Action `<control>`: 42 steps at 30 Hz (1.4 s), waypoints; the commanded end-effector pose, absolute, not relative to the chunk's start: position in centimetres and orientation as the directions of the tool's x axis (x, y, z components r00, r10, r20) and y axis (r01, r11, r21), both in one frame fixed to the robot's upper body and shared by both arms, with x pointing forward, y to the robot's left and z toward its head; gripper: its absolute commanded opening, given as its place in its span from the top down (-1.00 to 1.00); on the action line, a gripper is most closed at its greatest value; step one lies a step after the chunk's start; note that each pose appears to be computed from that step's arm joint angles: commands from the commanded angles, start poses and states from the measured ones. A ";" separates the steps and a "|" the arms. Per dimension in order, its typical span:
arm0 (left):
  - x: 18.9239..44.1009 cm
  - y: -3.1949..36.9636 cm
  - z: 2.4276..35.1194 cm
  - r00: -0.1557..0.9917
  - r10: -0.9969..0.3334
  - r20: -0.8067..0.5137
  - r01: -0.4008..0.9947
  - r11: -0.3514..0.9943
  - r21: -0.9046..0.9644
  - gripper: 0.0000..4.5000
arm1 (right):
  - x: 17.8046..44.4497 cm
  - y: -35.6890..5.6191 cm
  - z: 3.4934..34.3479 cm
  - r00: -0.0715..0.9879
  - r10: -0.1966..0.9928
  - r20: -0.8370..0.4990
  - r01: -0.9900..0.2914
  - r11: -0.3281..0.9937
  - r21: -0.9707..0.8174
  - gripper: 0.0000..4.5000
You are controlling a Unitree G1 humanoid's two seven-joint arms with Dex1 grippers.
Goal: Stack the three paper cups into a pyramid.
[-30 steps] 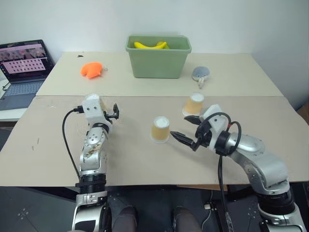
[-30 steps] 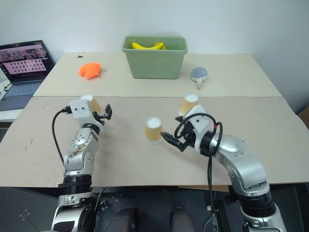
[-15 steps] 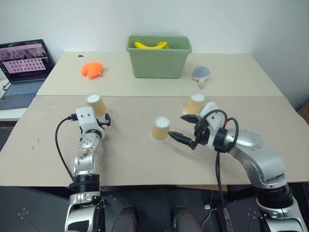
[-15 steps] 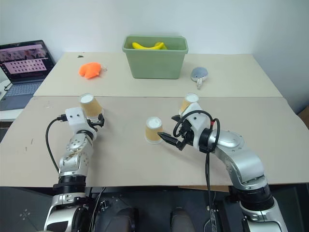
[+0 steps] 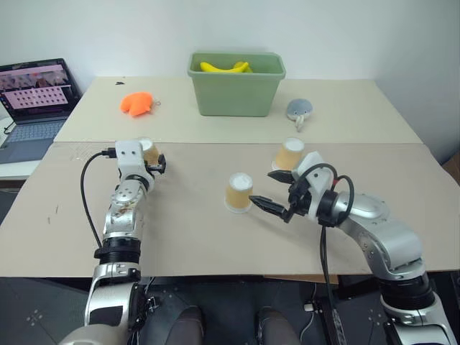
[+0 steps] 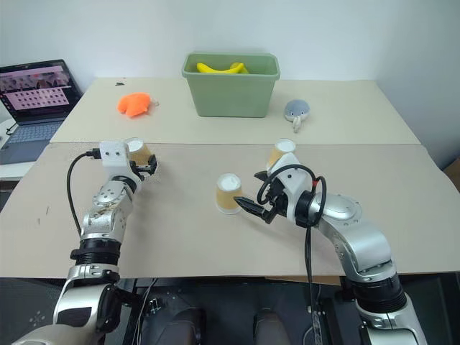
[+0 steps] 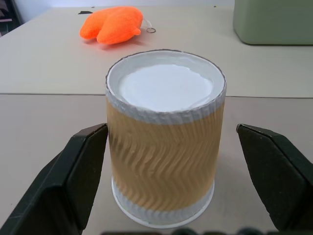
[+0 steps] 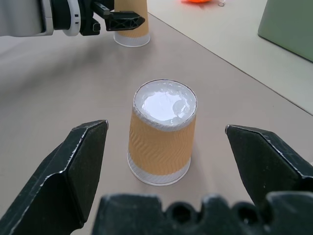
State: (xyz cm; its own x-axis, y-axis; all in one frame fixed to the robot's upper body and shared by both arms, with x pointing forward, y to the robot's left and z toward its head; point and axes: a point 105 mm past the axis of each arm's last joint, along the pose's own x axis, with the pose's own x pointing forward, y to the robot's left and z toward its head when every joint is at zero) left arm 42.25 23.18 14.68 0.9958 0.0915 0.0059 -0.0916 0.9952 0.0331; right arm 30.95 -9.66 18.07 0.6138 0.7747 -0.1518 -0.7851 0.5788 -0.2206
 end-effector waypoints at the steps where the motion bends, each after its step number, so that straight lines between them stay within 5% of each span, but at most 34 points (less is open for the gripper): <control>1: 42.7 23.2 17.5 0.993 0.075 0.089 -0.081 0.994 0.068 -0.99 | 30.9 -9.5 19.1 0.616 0.780 -0.110 -0.776 0.576 -0.257 -1.00; 20: 43.0 23.7 19.2 0.991 0.058 0.122 -0.070 0.993 0.094 -0.99 | 31.0 -9.4 18.8 0.613 0.781 -0.123 -0.780 0.571 -0.257 -1.00; 27: 43.1 23.6 19.2 0.992 0.050 0.119 -0.060 0.994 0.089 -0.15 | 31.0 -9.3 19.0 0.613 0.781 -0.120 -0.779 0.571 -0.259 -1.00; 34: 43.2 23.2 19.7 0.990 0.020 0.137 -0.034 0.994 0.099 -0.15 | 31.1 -9.3 18.9 0.614 0.779 -0.122 -0.778 0.573 -0.257 -1.00; 38: 43.3 20.6 22.1 0.966 -0.146 0.214 0.136 0.989 0.065 -0.15 | 31.3 -9.3 18.8 0.618 0.777 -0.122 -0.776 0.577 -0.255 -1.00; 42: 41.0 15.1 26.1 0.767 -0.557 0.318 0.561 0.823 0.088 -0.15 | 31.6 -9.3 18.6 0.627 0.769 -0.128 -0.769 0.584 -0.259 -1.00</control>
